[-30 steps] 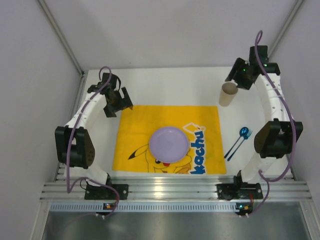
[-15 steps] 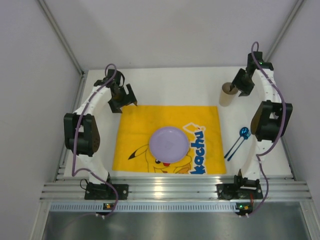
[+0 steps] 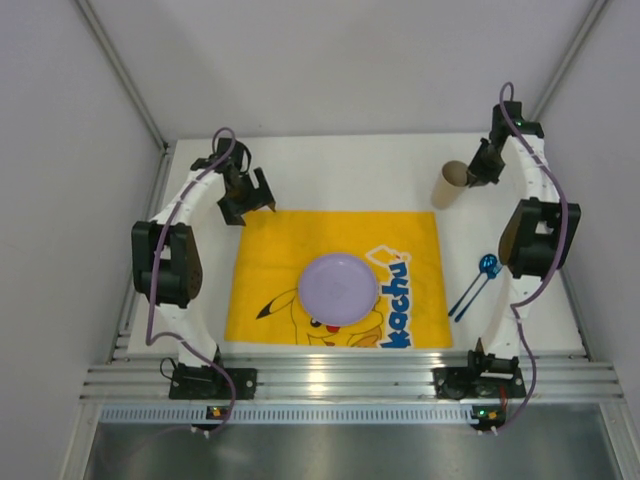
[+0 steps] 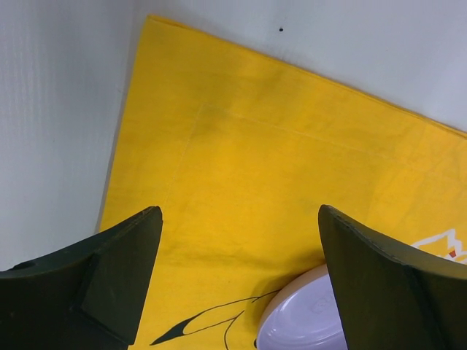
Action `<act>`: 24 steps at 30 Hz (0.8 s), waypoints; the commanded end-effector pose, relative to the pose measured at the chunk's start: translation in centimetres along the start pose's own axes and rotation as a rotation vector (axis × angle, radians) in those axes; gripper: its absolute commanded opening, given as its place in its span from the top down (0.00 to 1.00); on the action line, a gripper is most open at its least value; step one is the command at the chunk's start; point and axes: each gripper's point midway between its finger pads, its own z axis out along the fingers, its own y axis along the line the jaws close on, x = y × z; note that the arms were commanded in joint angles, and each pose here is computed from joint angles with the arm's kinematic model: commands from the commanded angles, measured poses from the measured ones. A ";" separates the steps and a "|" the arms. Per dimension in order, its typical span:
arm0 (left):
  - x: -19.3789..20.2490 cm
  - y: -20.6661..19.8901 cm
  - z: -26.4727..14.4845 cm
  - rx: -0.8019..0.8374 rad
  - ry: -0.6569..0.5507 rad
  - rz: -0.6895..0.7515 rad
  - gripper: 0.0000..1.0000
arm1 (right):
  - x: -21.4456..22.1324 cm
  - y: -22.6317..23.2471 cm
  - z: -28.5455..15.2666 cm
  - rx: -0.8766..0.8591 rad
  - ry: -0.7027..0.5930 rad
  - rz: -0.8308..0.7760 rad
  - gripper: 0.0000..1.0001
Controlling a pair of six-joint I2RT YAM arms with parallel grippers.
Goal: Set the dinner table for one person
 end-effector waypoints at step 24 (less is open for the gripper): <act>-1.5 -2.1 -8.4 0.041 -0.250 0.067 0.02 | 13.8 9.1 -8.6 -0.120 0.049 -0.386 1.00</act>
